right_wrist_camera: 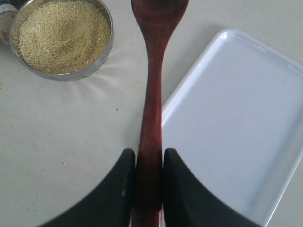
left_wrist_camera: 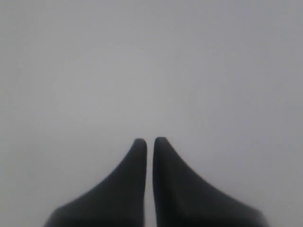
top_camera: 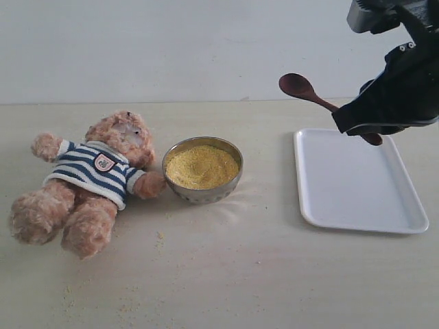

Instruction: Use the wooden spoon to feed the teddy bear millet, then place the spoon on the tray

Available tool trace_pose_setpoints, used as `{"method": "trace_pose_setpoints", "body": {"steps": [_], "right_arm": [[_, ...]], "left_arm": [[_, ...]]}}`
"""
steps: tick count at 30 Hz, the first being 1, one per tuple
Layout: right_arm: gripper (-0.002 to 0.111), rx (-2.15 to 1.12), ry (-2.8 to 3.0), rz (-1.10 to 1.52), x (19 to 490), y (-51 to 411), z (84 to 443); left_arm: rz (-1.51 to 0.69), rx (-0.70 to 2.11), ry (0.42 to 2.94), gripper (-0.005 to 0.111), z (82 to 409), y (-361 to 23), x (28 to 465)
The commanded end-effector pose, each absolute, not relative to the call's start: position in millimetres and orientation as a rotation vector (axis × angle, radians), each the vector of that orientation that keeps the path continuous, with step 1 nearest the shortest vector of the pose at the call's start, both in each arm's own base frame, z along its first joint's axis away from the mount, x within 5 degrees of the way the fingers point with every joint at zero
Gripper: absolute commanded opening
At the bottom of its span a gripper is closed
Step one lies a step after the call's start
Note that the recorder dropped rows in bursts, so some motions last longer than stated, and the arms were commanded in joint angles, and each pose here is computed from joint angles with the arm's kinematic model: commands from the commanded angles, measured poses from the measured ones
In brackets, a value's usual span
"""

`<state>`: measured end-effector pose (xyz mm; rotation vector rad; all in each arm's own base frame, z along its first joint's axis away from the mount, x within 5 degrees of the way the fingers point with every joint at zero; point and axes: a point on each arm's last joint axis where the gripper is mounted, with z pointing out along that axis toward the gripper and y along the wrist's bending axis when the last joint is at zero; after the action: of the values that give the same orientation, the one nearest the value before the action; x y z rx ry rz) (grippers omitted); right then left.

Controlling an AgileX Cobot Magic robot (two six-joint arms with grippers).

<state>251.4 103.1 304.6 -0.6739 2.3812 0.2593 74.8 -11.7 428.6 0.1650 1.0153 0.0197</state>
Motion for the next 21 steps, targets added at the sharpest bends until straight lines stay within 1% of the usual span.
{"method": "trace_pose_setpoints", "body": {"steps": [1, 2, 3, 4, 5, 6, 7, 8, 9, 10, 13, 14, 15, 16, 20, 21], "right_arm": [[0.000, -0.672, 2.360, 0.251, 251, 101, 308], [0.000, -0.671, 2.358, 0.250, 252, 101, 308], [0.000, -0.676, 2.357, 0.249, 252, 101, 308], [0.000, -0.676, 2.357, 0.249, 252, 101, 308], [0.000, -0.676, 2.357, 0.249, 252, 101, 308], [0.000, -0.676, 2.357, 0.249, 252, 101, 308], [0.000, -0.672, 2.357, 0.256, 251, 101, 308], [0.000, -0.670, 2.358, 0.259, 251, 101, 308], [0.000, -0.663, 2.359, 0.269, 251, 102, 308], [0.000, -0.662, 2.358, 0.273, 251, 102, 307], [0.000, -0.668, 2.363, 0.273, 249, 101, 298], [0.000, -0.675, 2.363, 0.271, 248, 101, 295], [0.000, -0.683, 2.364, 0.270, 247, 101, 294], [0.000, -0.698, 2.365, 0.264, 246, 100, 291], [0.000, -0.698, 2.365, 0.264, 246, 100, 291], [0.000, -0.698, 2.365, 0.264, 246, 100, 291]], "left_arm": [[0.284, 0.135, 1.365, 0.005, 392, 6, 85], [0.326, 0.107, 1.435, 0.005, 383, 11, 79], [0.356, 0.057, 1.476, 0.005, 376, 16, 62], [0.364, 0.034, 1.496, 0.005, 373, 18, 57], [0.364, -0.009, 1.455, 0.005, 373, 20, 34], [0.356, -0.018, 1.420, 0.005, 374, 19, 25], [0.315, -0.042, 1.330, 0.005, 375, 18, 2], [0.276, -0.056, 1.289, 0.005, 375, 16, -8], [0.160, -0.081, 1.228, 0.005, 370, 12, -19], [0.106, -0.091, 1.238, 0.005, 365, 10, -16], [0.050, -0.099, 1.363, 0.005, 326, 8, 12], [0.022, -0.102, 1.415, 0.005, 307, 7, 25], [0.000, -0.109, 1.442, 0.005, 298, 6, 30], [-0.026, -0.123, 1.496, 0.005, 280, 5, 38], [-0.006, -0.126, 1.632, 0.005, 240, 6, 48], [-0.005, -0.127, 1.651, 0.005, 234, 6, 50]]}}
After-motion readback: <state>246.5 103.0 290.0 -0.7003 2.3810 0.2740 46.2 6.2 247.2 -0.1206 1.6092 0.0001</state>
